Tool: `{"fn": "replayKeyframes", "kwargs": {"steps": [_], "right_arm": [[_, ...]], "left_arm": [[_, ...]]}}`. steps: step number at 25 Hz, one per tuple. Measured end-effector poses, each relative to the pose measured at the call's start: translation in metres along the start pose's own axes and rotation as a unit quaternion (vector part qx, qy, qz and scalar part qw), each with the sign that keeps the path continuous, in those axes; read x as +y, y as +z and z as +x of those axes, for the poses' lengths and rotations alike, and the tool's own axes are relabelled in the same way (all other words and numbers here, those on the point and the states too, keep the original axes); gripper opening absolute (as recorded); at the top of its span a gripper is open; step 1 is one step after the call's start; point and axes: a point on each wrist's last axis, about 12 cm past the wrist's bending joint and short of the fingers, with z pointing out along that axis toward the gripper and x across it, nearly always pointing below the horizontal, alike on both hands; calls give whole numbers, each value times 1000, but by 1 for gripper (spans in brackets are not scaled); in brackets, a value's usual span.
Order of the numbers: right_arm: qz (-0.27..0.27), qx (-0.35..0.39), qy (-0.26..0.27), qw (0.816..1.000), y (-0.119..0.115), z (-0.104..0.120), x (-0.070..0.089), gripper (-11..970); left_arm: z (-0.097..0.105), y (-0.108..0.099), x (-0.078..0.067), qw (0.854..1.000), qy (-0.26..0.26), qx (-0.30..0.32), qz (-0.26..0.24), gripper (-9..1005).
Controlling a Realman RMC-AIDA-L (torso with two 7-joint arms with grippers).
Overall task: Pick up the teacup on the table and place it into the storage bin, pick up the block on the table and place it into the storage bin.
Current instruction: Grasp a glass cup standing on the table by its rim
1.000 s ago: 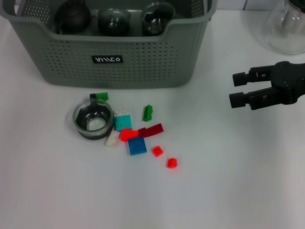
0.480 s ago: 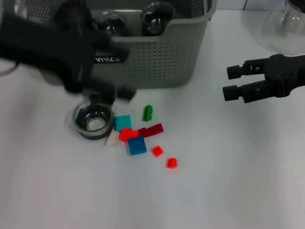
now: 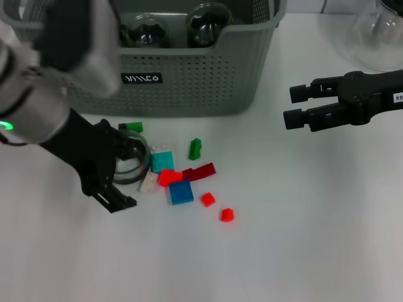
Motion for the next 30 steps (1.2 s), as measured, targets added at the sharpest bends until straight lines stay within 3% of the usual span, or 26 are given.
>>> {"fn": "replayKeyframes", "kwargs": {"steps": [8, 15, 23, 30], "right_arm": [[-2, -6, 3, 1000, 2, 2, 0, 900], [-2, -10, 6, 1000, 2, 4, 0, 899], [-3, -16, 9, 1000, 1, 5, 0, 897], [-2, -21, 12, 1000, -2, 7, 0, 896]], "left_arm": [[-8, 21, 10, 997, 26, 58, -33, 870], [-8, 55, 13, 992, 53, 109, -39, 870], [-10, 67, 12, 990, 60, 120, -30, 866], [-10, 69, 11, 990, 60, 124, -29, 743]]}}
